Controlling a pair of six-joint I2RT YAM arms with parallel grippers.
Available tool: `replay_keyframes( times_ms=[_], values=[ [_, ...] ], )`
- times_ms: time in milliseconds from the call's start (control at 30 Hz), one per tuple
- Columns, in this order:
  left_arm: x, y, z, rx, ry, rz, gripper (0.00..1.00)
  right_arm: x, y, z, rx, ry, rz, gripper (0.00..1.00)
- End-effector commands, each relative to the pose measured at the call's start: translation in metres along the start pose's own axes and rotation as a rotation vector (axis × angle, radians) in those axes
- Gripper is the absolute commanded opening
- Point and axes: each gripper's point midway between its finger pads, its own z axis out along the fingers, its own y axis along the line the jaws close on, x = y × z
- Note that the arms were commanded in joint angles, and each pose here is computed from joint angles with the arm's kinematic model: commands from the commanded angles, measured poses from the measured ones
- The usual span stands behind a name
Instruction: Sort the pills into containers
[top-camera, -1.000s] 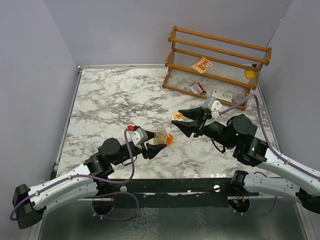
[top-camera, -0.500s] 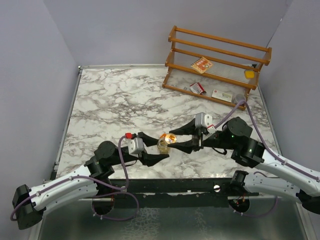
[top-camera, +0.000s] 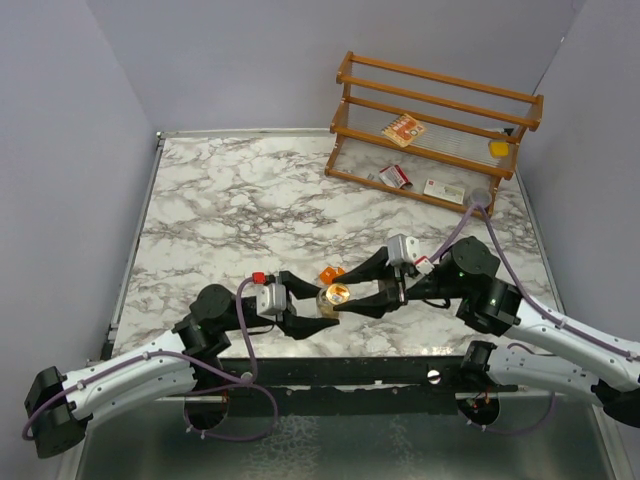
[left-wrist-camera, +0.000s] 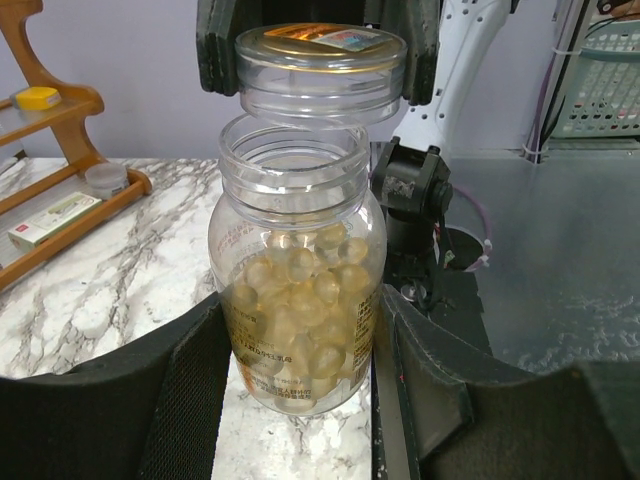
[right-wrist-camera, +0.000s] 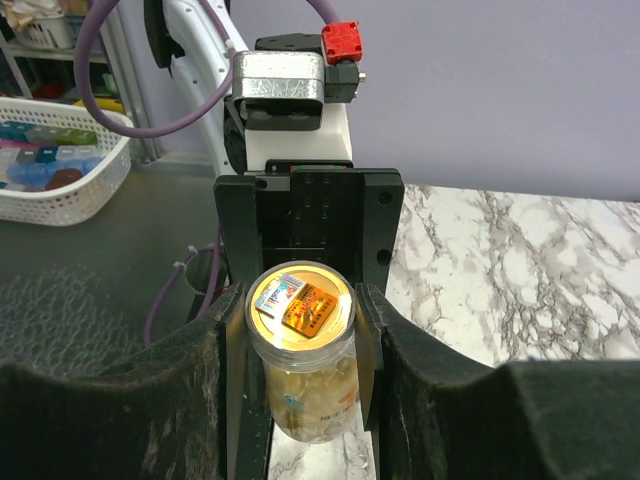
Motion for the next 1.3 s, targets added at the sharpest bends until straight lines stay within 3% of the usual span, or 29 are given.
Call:
replay_keyframes(
  times_ms=[0,1267],
  values=[
    [-0.012,-0.008,0.001,0.042,-0.050,0.031,0.00,-0.005,0.003,0.005,-0.028,-0.038,0.005,0.01],
    [-0.027,-0.005,0.004,0.032,-0.077,0.046,0.00,0.013,-0.005,0.007,0.014,-0.007,0.018,0.01]
  ],
)
